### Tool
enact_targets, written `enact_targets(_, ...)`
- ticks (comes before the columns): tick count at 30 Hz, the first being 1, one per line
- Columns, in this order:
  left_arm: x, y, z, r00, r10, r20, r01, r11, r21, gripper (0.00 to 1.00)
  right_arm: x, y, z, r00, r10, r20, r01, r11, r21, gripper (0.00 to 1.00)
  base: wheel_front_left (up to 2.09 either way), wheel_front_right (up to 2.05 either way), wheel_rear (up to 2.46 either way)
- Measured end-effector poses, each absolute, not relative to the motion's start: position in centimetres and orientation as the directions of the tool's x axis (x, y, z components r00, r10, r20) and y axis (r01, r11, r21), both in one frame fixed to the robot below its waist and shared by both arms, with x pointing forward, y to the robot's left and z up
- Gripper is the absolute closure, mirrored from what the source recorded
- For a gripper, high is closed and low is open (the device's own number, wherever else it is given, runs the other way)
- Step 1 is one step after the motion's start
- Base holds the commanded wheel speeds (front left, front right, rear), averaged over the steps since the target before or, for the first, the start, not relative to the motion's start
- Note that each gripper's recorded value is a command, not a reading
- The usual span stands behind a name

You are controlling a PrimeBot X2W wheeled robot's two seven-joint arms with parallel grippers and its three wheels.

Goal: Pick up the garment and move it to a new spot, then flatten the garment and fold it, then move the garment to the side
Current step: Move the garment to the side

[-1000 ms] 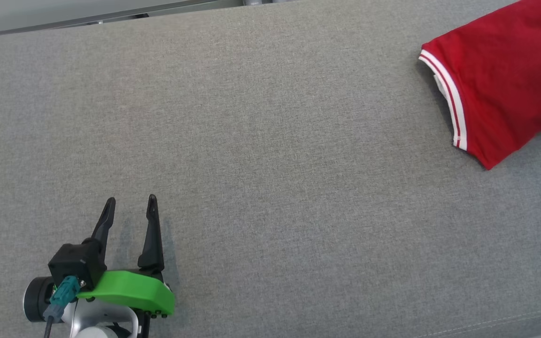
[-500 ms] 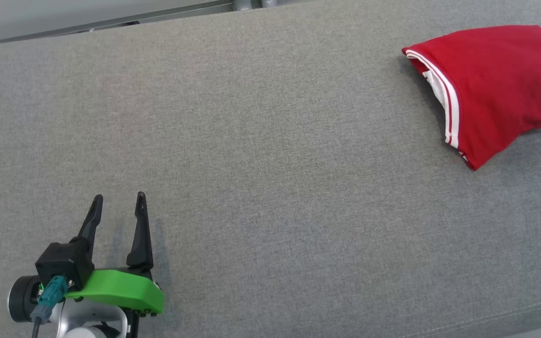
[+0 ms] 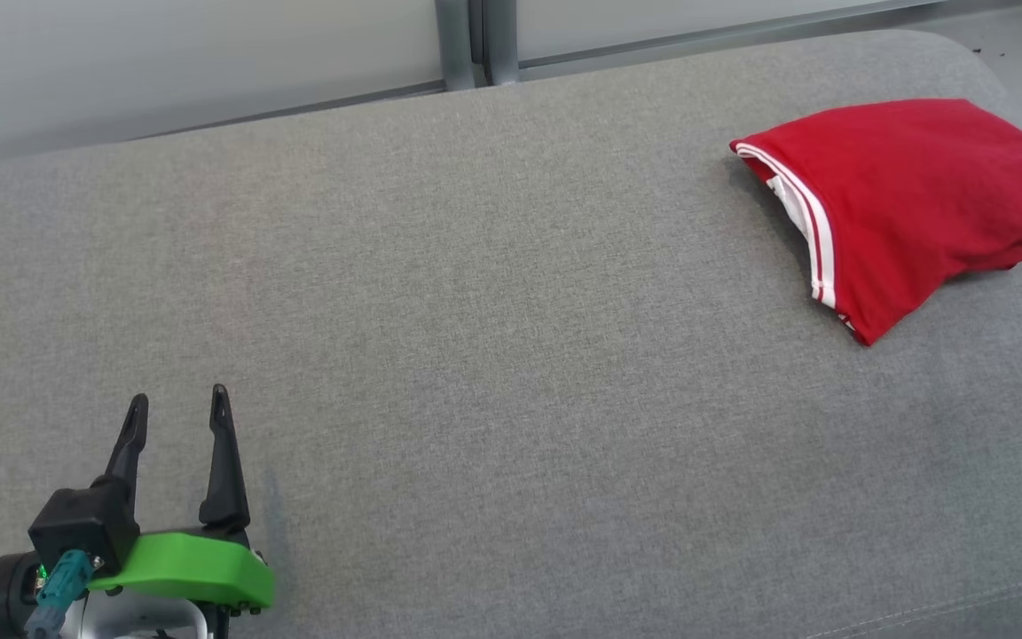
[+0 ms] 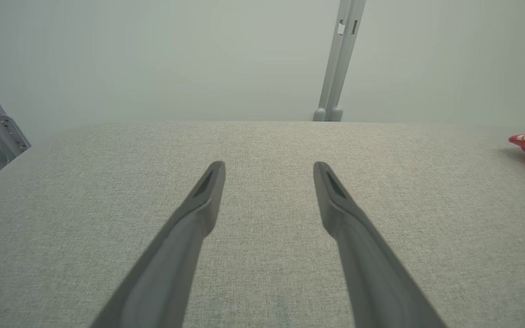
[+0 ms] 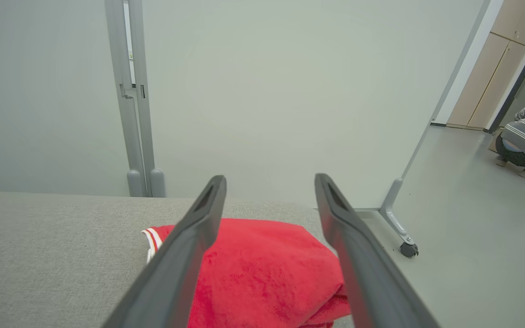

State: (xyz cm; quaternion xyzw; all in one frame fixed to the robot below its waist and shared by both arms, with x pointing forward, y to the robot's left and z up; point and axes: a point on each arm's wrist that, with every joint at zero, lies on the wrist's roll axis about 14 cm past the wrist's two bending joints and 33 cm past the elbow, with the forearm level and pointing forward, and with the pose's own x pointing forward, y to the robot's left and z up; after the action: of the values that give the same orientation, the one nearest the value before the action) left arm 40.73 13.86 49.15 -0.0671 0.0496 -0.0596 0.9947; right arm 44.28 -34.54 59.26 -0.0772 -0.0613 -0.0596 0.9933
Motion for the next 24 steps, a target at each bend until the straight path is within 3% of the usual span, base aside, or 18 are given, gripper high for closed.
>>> enact_targets(9, 38.6, 16.5, 48.4, 0.994, -0.063, -0.095, 0.051, 0.992, -0.118, 0.00, 39.6, -29.9, 55.9, 0.987, -0.069, 0.146, 0.084, 0.992, -0.097, 0.00, 0.00, 0.00, 0.00)
enact_targets(24, 34.8, 21.4, 46.5, 0.991, 0.051, -0.120, -0.062, 0.994, -0.090, 0.00, 37.5, -24.2, 53.0, 0.991, -0.036, 0.128, 0.051, 0.992, -0.119, 0.00, 0.00, 0.00, 0.00)
